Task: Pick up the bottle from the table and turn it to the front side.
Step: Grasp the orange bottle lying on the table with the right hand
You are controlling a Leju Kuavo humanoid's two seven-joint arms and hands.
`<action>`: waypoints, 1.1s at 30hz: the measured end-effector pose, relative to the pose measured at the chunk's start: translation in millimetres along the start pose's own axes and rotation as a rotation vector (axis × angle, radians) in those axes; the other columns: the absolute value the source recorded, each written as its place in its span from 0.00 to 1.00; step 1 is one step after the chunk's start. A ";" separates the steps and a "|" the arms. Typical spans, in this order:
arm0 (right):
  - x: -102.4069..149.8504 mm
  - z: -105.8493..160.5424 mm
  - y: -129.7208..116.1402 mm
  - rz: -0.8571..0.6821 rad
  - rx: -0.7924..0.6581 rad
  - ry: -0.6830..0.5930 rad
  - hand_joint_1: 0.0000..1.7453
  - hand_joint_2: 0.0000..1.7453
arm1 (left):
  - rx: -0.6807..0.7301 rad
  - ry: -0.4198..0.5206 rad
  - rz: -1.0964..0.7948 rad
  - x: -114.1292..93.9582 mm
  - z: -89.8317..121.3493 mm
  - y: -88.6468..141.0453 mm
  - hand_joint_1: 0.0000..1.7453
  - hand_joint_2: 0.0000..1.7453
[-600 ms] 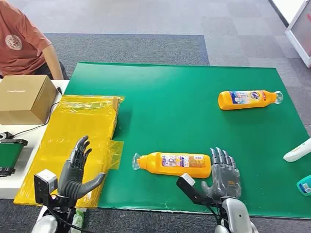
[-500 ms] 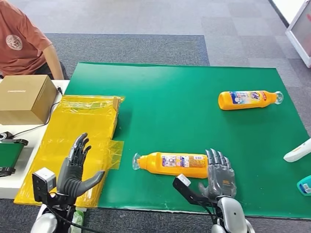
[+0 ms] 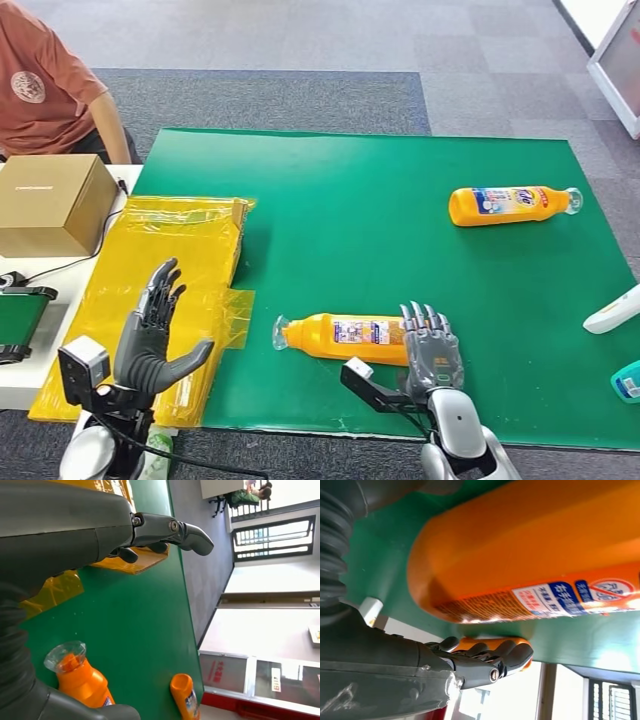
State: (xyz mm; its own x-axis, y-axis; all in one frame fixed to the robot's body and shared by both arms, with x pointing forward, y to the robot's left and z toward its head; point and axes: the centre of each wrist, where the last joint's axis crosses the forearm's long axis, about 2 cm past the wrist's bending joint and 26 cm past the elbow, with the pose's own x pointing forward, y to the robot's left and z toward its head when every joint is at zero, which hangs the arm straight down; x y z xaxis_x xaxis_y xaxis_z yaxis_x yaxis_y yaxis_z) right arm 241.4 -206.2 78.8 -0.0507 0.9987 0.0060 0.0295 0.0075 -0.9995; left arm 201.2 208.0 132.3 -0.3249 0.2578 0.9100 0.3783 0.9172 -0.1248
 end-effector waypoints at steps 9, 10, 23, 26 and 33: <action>0.1 -32.0 4.0 0.081 0.018 -0.040 0.00 1.00 | -0.021 -0.009 0.037 -0.8 -3.0 -2.7 0.00 1.00; 0.3 -34.3 4.2 0.088 0.021 -0.045 0.00 1.00 | -0.023 -0.009 0.039 -1.0 -3.1 -2.9 0.00 1.00; 2.6 -46.6 8.1 0.137 0.075 -0.076 1.00 1.00 | -0.029 -0.005 0.054 -2.6 -2.7 -3.4 0.00 1.00; 4.1 -48.4 8.2 0.137 0.089 -0.093 1.00 1.00 | -0.031 -0.004 0.059 -3.0 -2.2 -3.6 0.00 1.00; 6.8 -48.8 3.7 -0.130 0.125 -0.207 1.00 1.00 | -0.031 -0.005 0.065 -3.1 -1.6 -3.7 0.00 1.00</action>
State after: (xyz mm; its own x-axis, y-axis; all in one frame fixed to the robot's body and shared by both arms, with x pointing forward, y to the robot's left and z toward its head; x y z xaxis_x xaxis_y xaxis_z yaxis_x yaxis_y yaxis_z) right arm 289.8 -196.9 76.6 -0.2492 0.9581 0.1413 -0.1137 0.1160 -0.9867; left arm 202.2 203.4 130.6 -0.3034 0.3178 0.8983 0.4255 0.8887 -0.1707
